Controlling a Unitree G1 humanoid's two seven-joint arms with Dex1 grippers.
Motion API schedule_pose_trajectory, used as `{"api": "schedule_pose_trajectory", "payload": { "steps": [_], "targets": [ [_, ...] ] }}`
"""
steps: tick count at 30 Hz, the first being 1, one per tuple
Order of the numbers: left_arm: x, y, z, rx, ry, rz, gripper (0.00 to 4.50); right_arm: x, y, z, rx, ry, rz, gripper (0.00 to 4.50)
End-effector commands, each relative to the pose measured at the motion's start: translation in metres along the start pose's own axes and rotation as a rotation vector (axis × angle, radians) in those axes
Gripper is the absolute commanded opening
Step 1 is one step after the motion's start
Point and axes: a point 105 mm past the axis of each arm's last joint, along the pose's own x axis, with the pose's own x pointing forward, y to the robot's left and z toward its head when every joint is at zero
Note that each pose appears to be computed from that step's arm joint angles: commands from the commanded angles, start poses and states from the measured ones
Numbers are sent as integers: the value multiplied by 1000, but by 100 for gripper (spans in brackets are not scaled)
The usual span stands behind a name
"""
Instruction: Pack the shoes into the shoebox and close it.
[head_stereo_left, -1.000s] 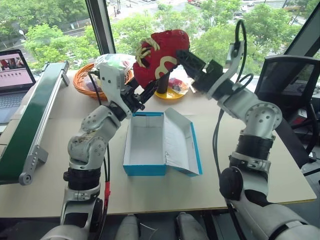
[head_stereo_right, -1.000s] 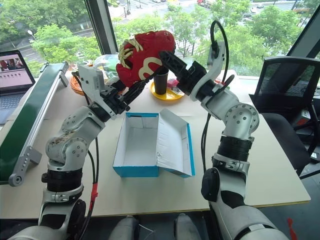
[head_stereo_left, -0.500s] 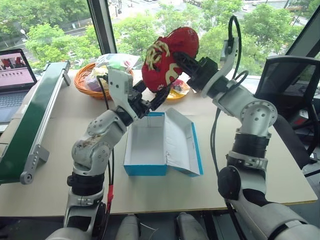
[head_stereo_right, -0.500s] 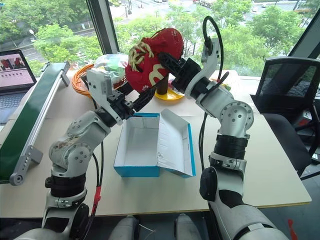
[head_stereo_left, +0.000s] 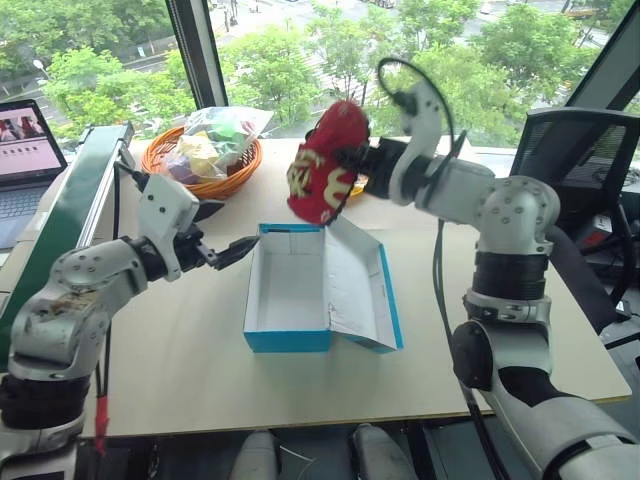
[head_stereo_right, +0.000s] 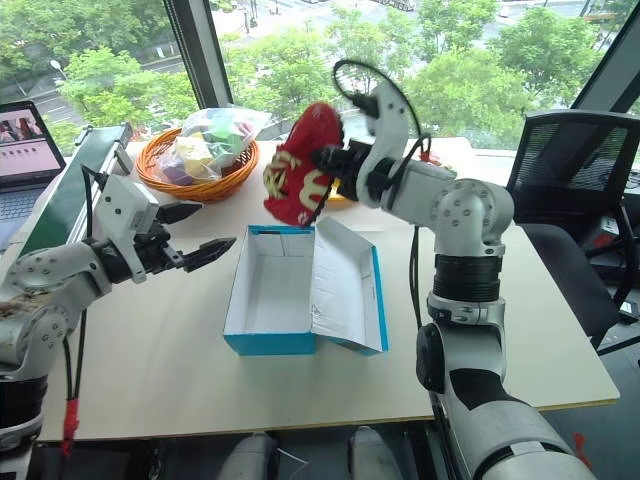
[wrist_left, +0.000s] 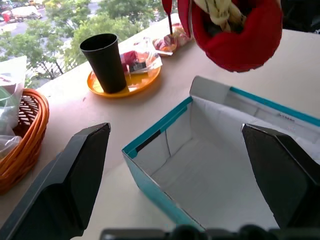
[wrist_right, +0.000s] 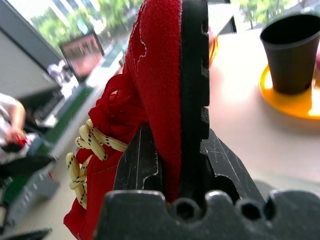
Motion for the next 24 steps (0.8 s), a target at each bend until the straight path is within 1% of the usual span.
{"api": "schedule_pose_trajectory", "payload": {
  "steps": [1, 5, 8, 10, 11, 13, 17, 20, 22, 24],
  "targets": [
    [0, -10, 5, 45, -23, -30, 450, -5, 12, -9, 83, 102, 36, 40],
    [6, -15, 2, 40, -28, -39, 450, 0, 11, -34, 99, 183, 23, 40],
    [10, -18, 4, 37, -42, -36, 450, 2, -1, -53, 106, 238, -34, 40],
    [10, -23, 5, -1, -47, -60, 450, 5, -12, -71, 177, 282, -73, 40],
    [9, -25, 4, -11, -45, -70, 450, 6, -18, -84, 188, 317, -101, 40],
    [9, -28, 3, -14, -39, -76, 450, 6, -25, -99, 191, 356, -131, 40],
    [10, -26, 5, -7, -43, -58, 450, 6, -29, -112, 174, 396, -155, 40],
    [10, -22, 8, 2, -51, -36, 450, 7, -38, -124, 86, 440, -211, 40],
    [9, -22, 8, 3, -52, -25, 450, 7, -42, -125, 52, 444, -231, 40],
    [8, -22, 7, 3, -49, -23, 450, 9, -42, -125, 38, 442, -218, 139]
  ]
}}
